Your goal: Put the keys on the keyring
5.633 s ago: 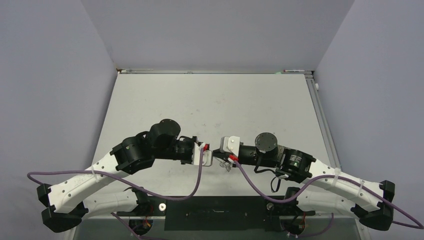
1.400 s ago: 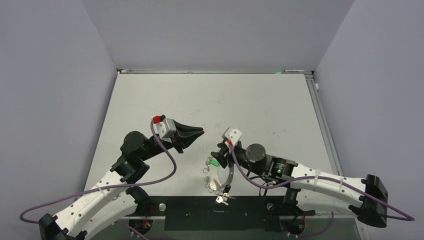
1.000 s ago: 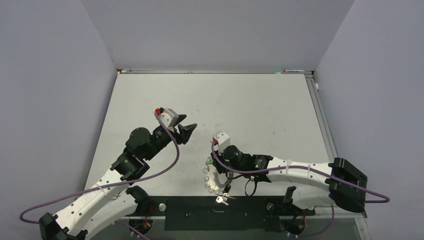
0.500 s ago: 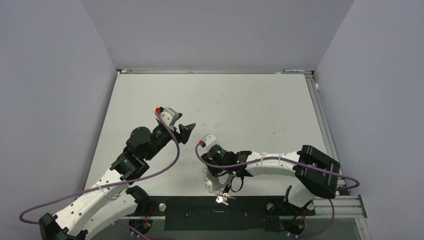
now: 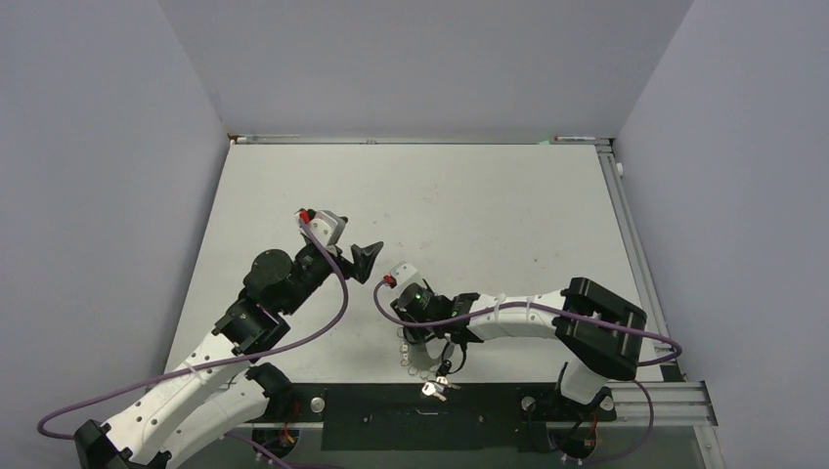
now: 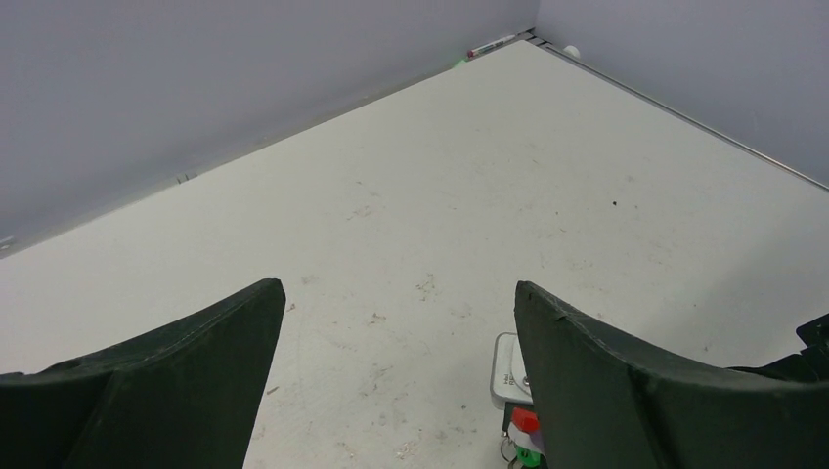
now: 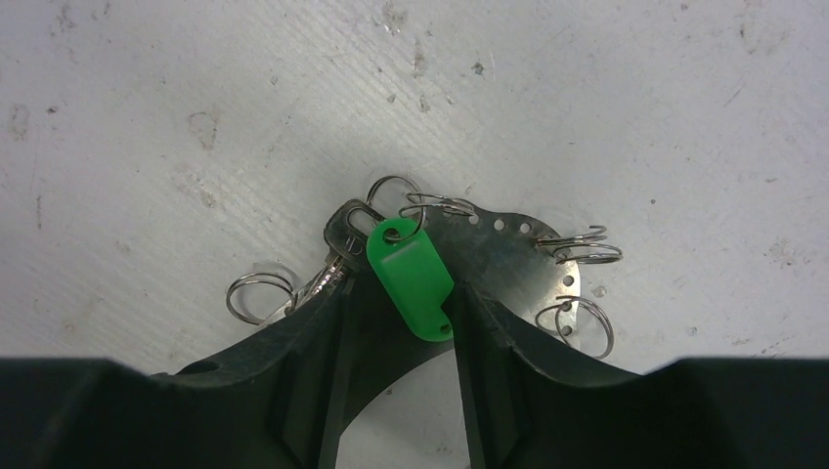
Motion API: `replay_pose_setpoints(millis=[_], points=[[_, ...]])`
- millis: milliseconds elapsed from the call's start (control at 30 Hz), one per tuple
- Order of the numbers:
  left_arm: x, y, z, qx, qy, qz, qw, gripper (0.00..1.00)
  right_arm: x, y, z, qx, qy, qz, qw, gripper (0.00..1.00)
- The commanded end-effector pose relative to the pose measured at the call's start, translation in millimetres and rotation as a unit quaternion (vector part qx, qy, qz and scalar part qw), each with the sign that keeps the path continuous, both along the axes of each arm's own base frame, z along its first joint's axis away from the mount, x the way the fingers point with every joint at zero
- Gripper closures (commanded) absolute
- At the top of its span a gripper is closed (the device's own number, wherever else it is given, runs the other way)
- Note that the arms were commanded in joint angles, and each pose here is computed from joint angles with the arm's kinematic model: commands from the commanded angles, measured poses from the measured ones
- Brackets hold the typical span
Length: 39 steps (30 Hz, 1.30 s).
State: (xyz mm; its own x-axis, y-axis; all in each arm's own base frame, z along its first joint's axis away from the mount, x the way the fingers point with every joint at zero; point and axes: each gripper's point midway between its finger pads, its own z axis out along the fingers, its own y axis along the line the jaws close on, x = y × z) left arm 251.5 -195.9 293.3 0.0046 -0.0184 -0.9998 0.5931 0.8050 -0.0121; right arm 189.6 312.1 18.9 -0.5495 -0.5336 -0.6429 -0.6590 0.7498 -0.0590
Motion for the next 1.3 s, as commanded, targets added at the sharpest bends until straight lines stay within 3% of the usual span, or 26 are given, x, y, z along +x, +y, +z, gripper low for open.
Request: replay_pose_setpoints(millis=[0, 133, 467, 633, 1100, 1267], points=[[1, 6, 28, -0.017, -0.026, 0.01, 0.999, 0.15, 7, -5, -7, -0.026, -0.009, -0.004, 1.0, 0.6], [1, 7, 29, -0.019, -0.027, 0.01, 0.999, 0.15, 8, -9, -11, -0.037, -0.011, -0.005, 0.999, 0.62], [1, 6, 29, -0.019, -0.028, 0.006, 0.999, 0.15, 8, 9, 41, 0.033, -0.043, 0.028, 0.998, 0.46], [1, 6, 29, -0.019, -0.028, 0.004, 0.999, 0.15, 13, 3, 38, 0.028, -0.04, 0.024, 0.999, 0.45], [0, 5, 29, -0.02, -0.029, 0.002, 0.999, 0.14, 14, -6, -3, 0.004, 0.008, 0.027, 1.0, 0.53], [0, 6, 30, -0.02, -0.029, 0.002, 0.999, 0.14, 10, -7, -12, -0.003, 0.021, 0.034, 0.999, 0.74]])
